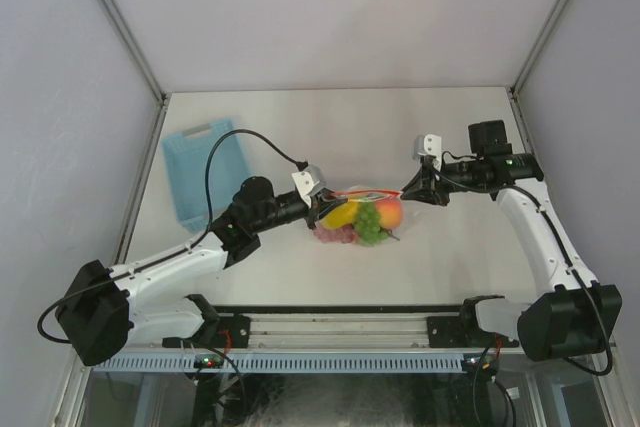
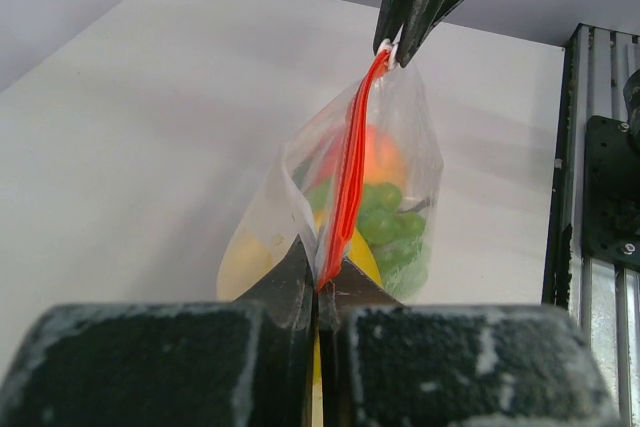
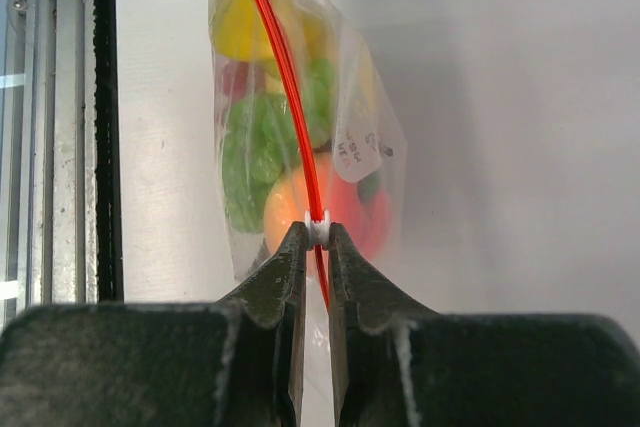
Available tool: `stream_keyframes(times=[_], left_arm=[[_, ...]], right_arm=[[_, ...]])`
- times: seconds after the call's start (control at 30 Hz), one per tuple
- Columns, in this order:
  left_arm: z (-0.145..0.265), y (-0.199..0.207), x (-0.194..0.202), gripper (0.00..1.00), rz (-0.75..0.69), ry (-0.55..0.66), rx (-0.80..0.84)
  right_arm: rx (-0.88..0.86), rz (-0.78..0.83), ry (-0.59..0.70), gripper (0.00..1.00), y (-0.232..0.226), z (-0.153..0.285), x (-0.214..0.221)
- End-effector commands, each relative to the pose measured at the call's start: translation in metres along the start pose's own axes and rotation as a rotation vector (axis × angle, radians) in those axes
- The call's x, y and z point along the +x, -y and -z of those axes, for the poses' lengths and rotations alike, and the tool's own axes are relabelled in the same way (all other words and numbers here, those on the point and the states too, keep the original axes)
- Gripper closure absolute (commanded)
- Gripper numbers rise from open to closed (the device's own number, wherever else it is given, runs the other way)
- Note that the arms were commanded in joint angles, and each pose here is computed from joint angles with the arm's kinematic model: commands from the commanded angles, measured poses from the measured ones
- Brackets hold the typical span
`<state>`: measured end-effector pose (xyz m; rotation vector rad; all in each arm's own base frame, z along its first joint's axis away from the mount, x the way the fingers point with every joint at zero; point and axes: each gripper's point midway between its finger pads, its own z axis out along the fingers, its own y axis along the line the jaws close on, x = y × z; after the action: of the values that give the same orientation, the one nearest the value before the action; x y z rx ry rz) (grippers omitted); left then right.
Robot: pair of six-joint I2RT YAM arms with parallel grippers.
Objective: Open the zip-top bag and remove the fake food
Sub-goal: Unzip the zipper food storage bag at the center of the board.
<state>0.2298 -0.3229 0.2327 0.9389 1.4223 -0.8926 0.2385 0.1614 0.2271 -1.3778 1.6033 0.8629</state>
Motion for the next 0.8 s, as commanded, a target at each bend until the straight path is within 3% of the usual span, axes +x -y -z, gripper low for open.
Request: stream_keyframes(times=[0.0, 0.77], left_arm=[[0.007, -0.003, -0.030, 1.00, -0.046, 0.111, -0.007], [0.007, -0.003, -0.030, 1.00, -0.043, 0.112, -0.003]], right_arm=[[0.050, 0.060, -0.018, 1.00, 0.004, 0.014, -0.007], [0.119, 0.010, -0.087, 1.00, 0.013, 0.039, 0.020]])
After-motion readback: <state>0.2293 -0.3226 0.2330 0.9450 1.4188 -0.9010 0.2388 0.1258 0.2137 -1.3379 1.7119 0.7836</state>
